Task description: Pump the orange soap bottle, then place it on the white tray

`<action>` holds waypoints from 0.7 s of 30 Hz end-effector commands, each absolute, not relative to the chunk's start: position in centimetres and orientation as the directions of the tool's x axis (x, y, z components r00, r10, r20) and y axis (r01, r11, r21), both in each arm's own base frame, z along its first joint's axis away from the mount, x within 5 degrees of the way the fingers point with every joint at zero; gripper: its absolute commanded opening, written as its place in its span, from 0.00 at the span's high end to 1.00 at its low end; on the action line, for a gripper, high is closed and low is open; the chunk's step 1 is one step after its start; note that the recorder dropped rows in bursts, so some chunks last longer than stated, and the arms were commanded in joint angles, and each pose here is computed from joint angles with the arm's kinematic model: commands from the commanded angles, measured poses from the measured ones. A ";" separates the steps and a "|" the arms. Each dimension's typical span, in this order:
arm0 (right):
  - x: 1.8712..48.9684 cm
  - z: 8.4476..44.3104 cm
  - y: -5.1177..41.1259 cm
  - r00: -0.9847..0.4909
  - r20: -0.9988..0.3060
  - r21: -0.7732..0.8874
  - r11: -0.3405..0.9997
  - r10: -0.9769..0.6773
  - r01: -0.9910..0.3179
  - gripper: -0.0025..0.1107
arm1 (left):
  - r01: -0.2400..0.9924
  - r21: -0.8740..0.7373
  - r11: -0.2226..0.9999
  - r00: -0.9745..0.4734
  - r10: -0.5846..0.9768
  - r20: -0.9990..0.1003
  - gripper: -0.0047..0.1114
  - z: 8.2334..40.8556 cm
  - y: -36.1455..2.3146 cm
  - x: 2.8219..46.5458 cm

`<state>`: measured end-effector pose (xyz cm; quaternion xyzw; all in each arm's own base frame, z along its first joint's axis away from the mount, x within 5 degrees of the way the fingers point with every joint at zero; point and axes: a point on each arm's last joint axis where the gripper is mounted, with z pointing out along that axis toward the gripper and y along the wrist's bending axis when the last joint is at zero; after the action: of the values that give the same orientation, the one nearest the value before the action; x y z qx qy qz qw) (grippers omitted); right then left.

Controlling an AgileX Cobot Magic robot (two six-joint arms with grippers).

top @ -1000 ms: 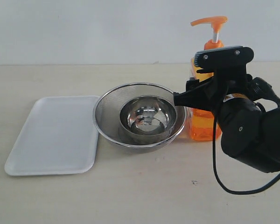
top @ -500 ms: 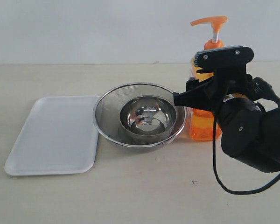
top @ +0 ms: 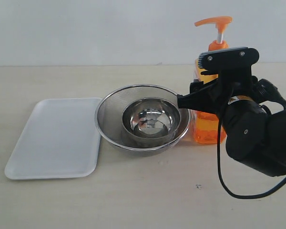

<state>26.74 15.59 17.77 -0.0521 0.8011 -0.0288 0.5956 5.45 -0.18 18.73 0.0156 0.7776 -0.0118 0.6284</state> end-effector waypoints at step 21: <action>26.3 16.3 15.8 -0.387 -0.912 -0.107 0.989 -0.138 -0.099 0.43 | 0.052 -0.004 0.999 -0.222 0.007 -0.975 0.92 18.5 -0.3 5.4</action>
<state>26.73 15.59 17.75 -0.0524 0.8016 -0.0284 0.5949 5.42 -0.31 18.63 0.0202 0.7811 -0.0166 0.6239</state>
